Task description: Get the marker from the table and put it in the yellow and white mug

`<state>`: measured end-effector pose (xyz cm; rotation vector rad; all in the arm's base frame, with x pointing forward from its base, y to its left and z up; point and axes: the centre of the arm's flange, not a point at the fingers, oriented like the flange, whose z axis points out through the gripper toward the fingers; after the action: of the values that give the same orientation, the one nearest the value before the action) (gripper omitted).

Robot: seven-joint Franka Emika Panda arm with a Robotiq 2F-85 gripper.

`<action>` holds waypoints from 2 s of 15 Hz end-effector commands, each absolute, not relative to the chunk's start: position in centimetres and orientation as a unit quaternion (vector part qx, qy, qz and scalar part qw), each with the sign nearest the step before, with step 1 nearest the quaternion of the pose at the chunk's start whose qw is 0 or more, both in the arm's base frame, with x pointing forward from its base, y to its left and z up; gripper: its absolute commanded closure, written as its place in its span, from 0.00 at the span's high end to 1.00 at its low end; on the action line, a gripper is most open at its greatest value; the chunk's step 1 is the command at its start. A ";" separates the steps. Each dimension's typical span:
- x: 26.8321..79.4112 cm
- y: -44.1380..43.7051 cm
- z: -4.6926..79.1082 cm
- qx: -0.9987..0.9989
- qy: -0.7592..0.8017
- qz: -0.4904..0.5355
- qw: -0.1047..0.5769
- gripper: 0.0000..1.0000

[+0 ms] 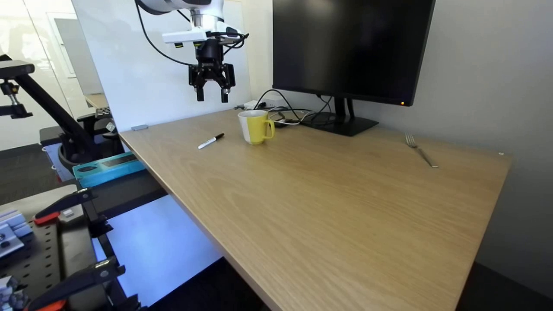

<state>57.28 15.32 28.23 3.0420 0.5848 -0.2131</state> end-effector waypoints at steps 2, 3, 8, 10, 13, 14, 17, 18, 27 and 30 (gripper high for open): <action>59.8 18.1 27.2 0.979 0.188 -0.073 0.023 1.00; 59.9 18.9 26.8 0.979 0.190 -0.074 0.022 1.00; 59.5 21.8 23.6 0.976 0.195 -0.095 0.022 1.00; 59.3 22.3 22.3 0.975 0.196 -0.101 0.024 1.00; 59.2 23.1 21.1 0.975 0.197 -0.106 0.019 1.00; 59.2 23.3 20.6 0.974 0.199 -0.107 0.018 1.00; 59.4 23.6 19.2 0.974 0.202 -0.104 0.013 1.00; 59.6 23.6 18.8 0.974 0.202 -0.102 0.011 1.00; 61.6 21.7 14.4 0.978 0.195 -0.073 0.005 1.00; 60.9 23.5 12.8 0.976 0.203 -0.078 0.005 1.00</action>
<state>60.59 22.24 13.54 3.0610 0.6004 -0.2732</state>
